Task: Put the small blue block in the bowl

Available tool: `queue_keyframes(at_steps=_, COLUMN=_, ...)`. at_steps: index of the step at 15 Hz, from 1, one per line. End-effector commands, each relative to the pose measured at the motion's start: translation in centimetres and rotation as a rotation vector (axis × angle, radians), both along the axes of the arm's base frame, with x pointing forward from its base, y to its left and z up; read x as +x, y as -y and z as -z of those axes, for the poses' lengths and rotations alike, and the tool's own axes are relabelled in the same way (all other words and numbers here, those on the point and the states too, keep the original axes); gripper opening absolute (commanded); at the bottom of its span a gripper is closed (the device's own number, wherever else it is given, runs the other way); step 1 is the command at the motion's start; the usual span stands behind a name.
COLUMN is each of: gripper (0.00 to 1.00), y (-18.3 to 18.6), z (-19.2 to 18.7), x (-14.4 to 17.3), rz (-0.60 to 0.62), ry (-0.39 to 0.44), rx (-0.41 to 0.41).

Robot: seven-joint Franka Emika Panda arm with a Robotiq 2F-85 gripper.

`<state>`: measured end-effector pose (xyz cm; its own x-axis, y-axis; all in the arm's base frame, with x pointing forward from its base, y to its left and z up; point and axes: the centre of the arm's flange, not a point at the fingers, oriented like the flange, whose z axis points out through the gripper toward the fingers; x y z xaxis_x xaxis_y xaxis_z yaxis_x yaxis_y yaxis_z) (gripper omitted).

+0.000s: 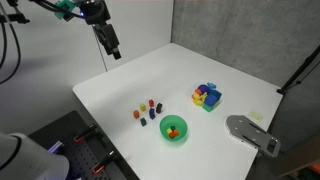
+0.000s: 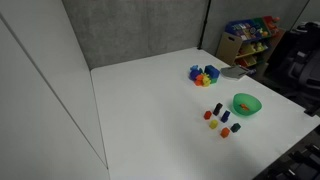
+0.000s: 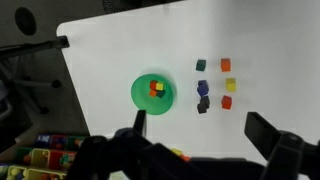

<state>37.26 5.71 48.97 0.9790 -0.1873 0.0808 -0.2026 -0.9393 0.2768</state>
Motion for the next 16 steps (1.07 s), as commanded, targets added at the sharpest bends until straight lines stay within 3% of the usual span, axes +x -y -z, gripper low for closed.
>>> queue_keyframes(at_steps=1, gripper=1.00, y=0.0, z=0.0, x=0.0, rz=0.000, ry=0.000, rx=0.000)
queue_keyframes(at_steps=4, gripper=1.00, y=0.0, z=0.0, x=0.0, rz=0.000, ry=0.000, rx=0.000)
queue_keyframes(at_steps=16, gripper=1.00, y=2.3, z=4.1, x=4.2, rz=-0.014, ry=0.084, rx=0.156)
